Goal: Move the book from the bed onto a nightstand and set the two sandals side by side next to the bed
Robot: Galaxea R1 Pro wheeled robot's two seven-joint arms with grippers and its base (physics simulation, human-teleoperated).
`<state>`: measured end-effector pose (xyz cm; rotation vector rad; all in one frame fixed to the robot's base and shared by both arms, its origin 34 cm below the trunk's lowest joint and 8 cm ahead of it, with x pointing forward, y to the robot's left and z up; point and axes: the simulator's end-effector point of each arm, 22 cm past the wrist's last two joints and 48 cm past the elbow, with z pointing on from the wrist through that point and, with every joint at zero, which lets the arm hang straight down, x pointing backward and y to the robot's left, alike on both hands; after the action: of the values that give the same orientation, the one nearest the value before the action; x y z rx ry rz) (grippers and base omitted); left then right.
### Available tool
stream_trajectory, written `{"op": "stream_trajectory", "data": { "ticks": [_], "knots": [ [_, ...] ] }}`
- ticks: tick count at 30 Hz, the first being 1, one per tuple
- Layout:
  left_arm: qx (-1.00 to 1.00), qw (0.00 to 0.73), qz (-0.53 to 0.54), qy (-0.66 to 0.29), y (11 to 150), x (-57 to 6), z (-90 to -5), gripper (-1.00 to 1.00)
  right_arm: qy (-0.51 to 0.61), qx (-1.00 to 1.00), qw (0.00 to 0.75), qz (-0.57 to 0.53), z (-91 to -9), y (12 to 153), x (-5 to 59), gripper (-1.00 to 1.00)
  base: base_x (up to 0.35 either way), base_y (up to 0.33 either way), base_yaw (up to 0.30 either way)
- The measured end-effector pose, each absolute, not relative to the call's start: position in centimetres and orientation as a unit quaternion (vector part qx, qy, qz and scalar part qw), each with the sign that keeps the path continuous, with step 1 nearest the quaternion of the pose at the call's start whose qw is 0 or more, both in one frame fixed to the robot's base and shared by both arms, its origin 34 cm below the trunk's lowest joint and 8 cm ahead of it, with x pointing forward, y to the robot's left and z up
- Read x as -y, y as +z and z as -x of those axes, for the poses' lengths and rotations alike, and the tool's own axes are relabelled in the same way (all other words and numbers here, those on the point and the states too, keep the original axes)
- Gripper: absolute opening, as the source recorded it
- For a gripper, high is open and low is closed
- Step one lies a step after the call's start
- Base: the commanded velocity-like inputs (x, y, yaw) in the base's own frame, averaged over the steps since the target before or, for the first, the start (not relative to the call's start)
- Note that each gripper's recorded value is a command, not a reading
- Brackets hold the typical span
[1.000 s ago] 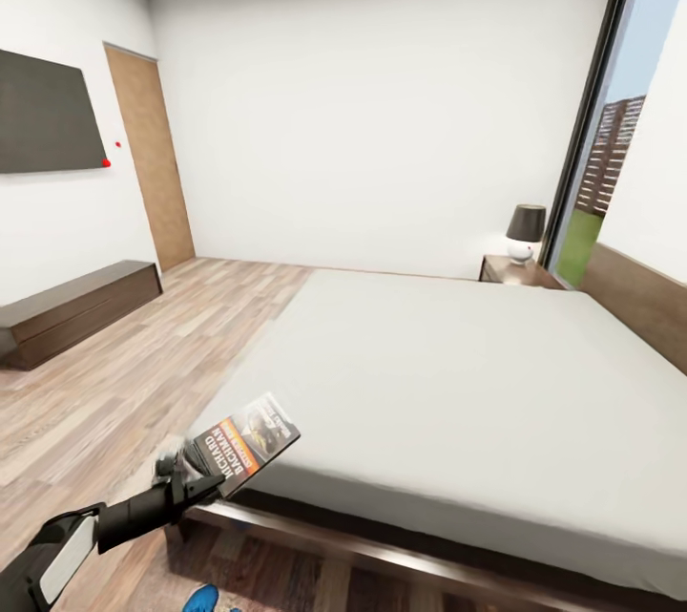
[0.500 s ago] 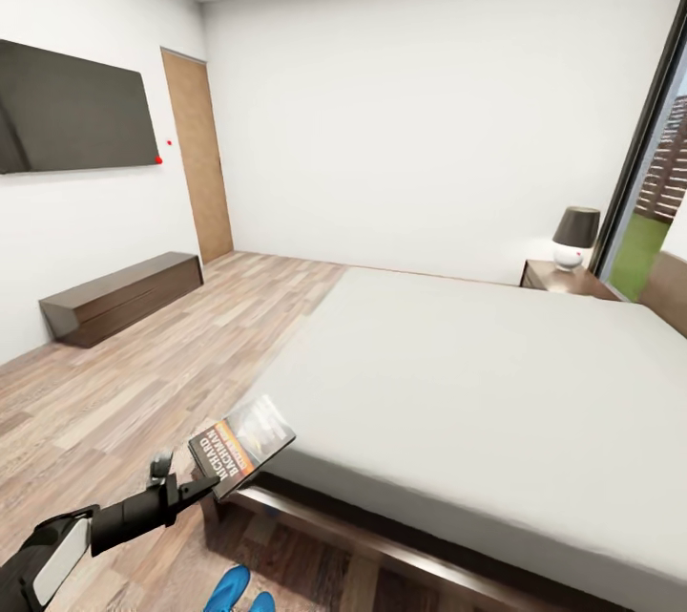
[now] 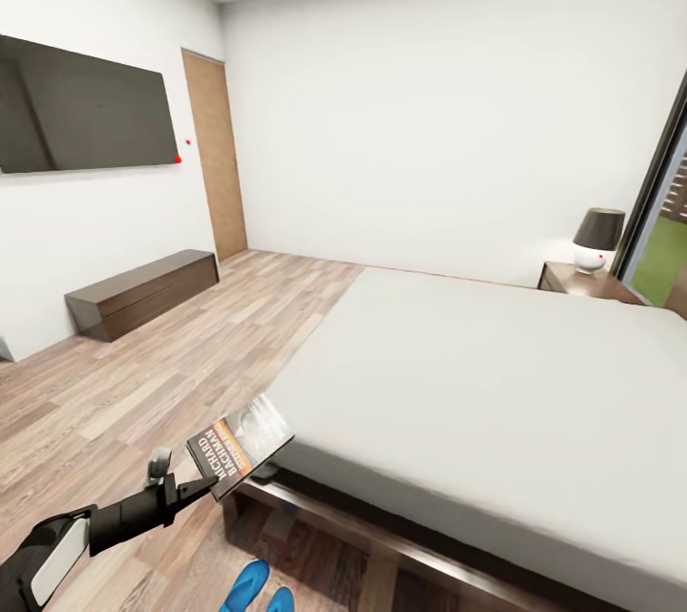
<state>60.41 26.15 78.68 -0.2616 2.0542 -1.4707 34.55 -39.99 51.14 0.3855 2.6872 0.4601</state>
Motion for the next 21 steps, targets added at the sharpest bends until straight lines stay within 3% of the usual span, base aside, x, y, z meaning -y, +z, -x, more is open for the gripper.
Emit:
{"op": "stream_trajectory", "data": {
  "ticks": [21],
  "knots": [
    [-0.772, 0.295, 0.102, -0.553, 78.5, -26.3, -60.3, -1.0, 0.171, -0.958, 0.189, -0.134, -34.4, 50.9, 38.9, 1.0, 0.008, 0.109, 0.001]
  ]
}}
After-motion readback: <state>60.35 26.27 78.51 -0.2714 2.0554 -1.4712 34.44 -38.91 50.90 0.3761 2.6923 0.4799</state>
